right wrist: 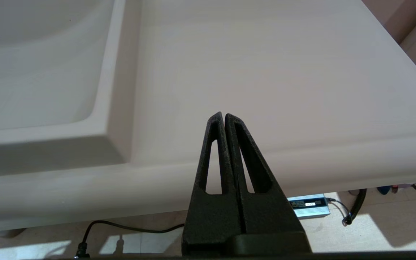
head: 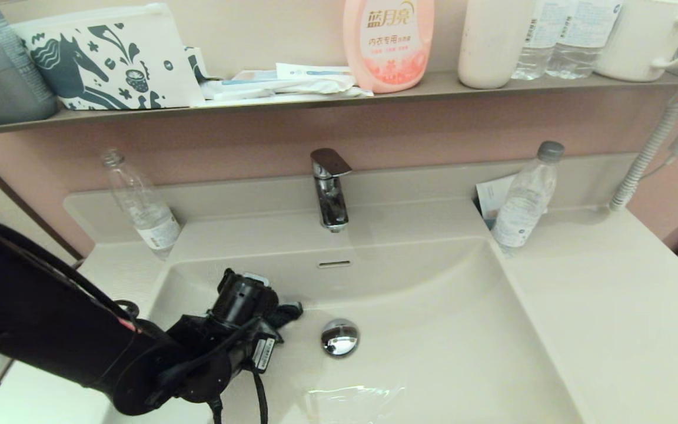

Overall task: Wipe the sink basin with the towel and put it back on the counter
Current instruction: Wipe the sink

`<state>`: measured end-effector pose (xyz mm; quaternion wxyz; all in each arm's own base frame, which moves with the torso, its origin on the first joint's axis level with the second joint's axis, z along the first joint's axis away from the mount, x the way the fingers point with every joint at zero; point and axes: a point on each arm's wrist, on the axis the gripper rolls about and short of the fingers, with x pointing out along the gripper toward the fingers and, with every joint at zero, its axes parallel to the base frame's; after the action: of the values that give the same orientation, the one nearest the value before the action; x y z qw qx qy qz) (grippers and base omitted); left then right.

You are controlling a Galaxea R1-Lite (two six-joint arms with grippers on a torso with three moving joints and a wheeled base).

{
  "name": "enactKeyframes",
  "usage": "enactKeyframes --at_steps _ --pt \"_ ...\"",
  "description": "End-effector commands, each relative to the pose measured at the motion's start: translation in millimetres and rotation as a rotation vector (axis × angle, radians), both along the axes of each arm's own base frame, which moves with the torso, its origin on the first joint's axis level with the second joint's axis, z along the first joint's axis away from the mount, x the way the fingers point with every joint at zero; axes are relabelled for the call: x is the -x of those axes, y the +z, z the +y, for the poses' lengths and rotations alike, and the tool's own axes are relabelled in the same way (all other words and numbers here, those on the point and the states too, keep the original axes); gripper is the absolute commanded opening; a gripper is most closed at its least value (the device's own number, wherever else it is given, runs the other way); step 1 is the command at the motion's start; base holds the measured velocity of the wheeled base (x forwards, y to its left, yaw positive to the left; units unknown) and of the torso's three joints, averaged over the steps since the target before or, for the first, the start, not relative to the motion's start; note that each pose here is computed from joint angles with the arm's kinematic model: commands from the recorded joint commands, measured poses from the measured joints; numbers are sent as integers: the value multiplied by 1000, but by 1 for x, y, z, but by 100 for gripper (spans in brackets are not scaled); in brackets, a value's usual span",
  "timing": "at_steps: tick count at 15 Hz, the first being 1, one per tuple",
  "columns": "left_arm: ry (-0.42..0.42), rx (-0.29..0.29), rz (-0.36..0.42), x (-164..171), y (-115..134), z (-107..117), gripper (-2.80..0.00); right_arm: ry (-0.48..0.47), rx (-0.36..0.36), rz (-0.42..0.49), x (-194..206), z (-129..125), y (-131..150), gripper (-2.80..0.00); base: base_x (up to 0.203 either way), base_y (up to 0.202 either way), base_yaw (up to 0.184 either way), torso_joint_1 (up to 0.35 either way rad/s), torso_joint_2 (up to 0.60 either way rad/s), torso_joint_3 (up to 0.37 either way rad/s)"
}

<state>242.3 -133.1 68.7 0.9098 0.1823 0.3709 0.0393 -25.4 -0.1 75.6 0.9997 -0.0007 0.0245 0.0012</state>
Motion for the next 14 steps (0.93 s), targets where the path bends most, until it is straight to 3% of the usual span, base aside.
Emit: enactKeyframes --at_steps 1,6,10,14 --pt "12 44 26 12 5 -11 -280 1 0 2 0 0 0 -280 0 0 0 0 0 0" --pt "58 62 138 34 3 -2 -280 1 0 2 0 0 0 -280 0 0 0 0 0 0" --pt "91 -16 232 48 5 16 -280 1 0 2 0 0 0 -280 0 0 0 0 0 0" --pt "87 -80 241 41 12 31 -280 1 0 2 0 0 0 -280 0 0 0 0 0 0"
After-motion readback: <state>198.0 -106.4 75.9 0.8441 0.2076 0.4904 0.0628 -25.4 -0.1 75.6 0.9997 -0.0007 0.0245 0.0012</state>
